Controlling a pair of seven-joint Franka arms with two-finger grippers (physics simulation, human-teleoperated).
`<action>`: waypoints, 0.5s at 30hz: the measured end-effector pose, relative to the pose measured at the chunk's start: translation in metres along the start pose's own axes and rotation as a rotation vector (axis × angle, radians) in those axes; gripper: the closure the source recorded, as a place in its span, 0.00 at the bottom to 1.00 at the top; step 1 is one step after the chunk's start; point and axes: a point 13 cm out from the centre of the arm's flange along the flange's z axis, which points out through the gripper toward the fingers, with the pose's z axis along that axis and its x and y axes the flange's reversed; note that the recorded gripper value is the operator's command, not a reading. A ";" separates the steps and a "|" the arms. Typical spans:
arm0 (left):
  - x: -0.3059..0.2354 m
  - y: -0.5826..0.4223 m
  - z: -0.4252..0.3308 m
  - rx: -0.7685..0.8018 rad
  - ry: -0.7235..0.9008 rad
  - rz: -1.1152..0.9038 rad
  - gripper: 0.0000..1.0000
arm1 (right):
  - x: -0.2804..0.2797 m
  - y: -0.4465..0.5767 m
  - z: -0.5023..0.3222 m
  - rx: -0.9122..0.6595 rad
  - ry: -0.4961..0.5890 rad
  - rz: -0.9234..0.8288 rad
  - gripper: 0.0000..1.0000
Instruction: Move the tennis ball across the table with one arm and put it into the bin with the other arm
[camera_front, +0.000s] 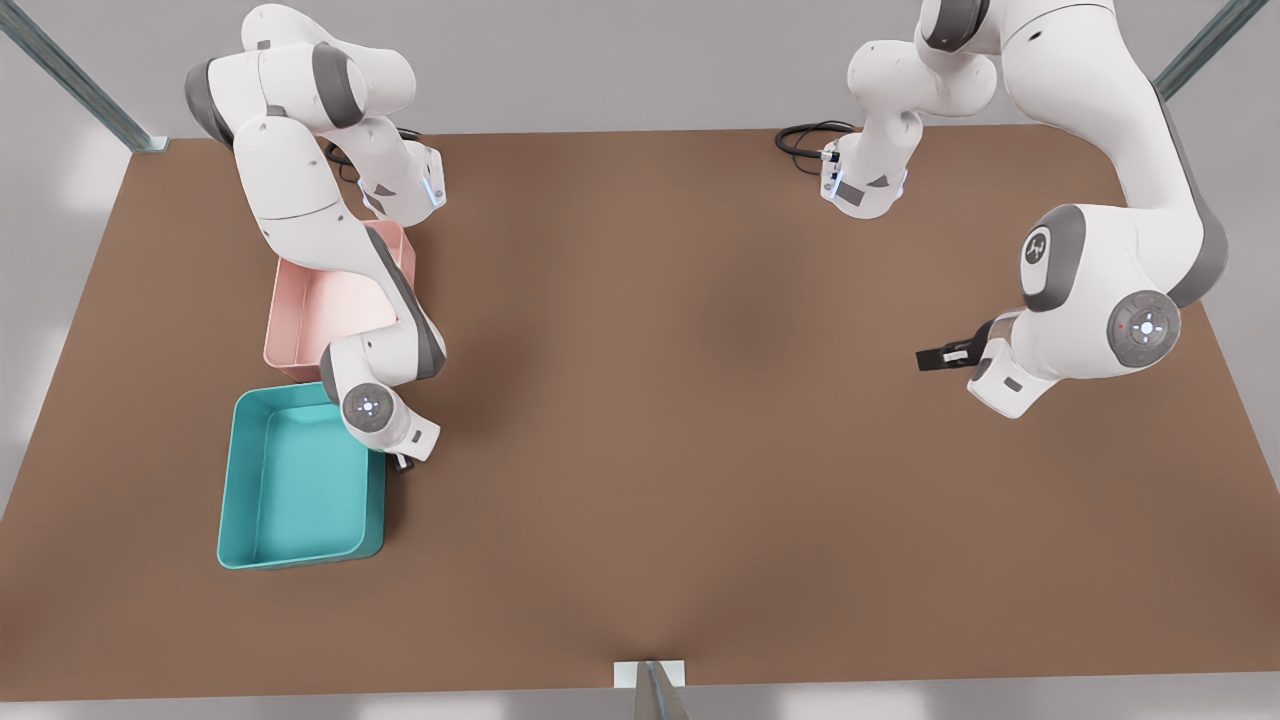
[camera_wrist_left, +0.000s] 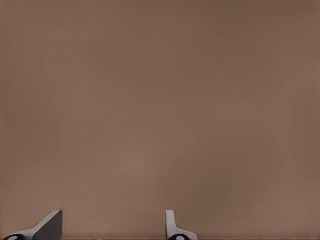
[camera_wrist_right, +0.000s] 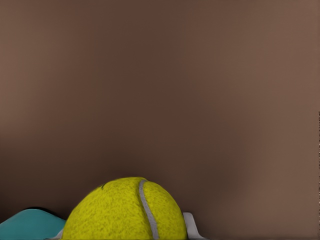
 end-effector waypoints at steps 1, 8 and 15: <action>0.000 0.000 0.000 0.000 0.001 0.000 0.00 | 0.000 0.000 0.000 0.002 0.000 -0.002 0.43; 0.001 -0.002 0.002 -0.003 0.008 0.000 0.00 | -0.022 -0.013 -0.012 0.029 -0.029 -0.006 0.45; -0.005 -0.001 0.003 -0.020 0.002 -0.001 0.00 | -0.044 -0.039 -0.051 0.091 -0.098 0.038 0.45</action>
